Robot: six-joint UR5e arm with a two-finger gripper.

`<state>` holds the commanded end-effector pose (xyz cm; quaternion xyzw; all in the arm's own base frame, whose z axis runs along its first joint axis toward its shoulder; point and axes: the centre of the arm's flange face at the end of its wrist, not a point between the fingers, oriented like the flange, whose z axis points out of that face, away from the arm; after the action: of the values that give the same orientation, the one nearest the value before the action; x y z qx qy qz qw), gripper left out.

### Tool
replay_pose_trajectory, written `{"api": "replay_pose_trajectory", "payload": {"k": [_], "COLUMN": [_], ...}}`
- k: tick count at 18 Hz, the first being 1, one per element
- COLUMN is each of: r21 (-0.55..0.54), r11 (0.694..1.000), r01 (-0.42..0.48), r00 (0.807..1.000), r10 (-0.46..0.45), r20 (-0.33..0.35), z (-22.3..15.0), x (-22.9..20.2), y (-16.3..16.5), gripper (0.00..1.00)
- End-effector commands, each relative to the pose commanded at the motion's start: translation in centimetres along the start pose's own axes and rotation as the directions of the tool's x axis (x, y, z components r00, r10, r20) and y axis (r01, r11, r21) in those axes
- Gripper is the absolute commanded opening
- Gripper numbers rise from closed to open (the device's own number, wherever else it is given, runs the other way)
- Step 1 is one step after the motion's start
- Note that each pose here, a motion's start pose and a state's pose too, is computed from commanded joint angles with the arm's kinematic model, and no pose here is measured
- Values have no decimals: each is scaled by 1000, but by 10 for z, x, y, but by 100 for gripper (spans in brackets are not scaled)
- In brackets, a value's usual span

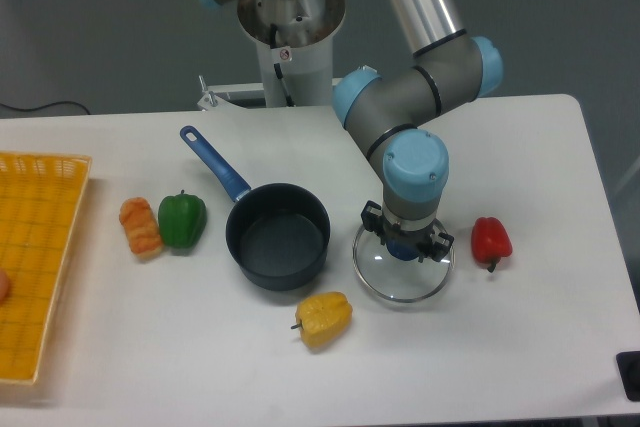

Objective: Place the lid on the table
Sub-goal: 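Lower the held glass lid down onto the table surface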

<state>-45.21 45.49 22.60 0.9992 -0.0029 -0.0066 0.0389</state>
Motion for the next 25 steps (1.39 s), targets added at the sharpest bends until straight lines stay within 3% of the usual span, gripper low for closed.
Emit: {"api": "replay_pose_trajectory", "payload": {"k": [25], "r21": [-8], "r11": [1000], "r01": [-4], "r00": [1000], "r10": [4], "r20": [-11], "z": [9], "x": [2], "y": [-3], "gripper": [70]}}
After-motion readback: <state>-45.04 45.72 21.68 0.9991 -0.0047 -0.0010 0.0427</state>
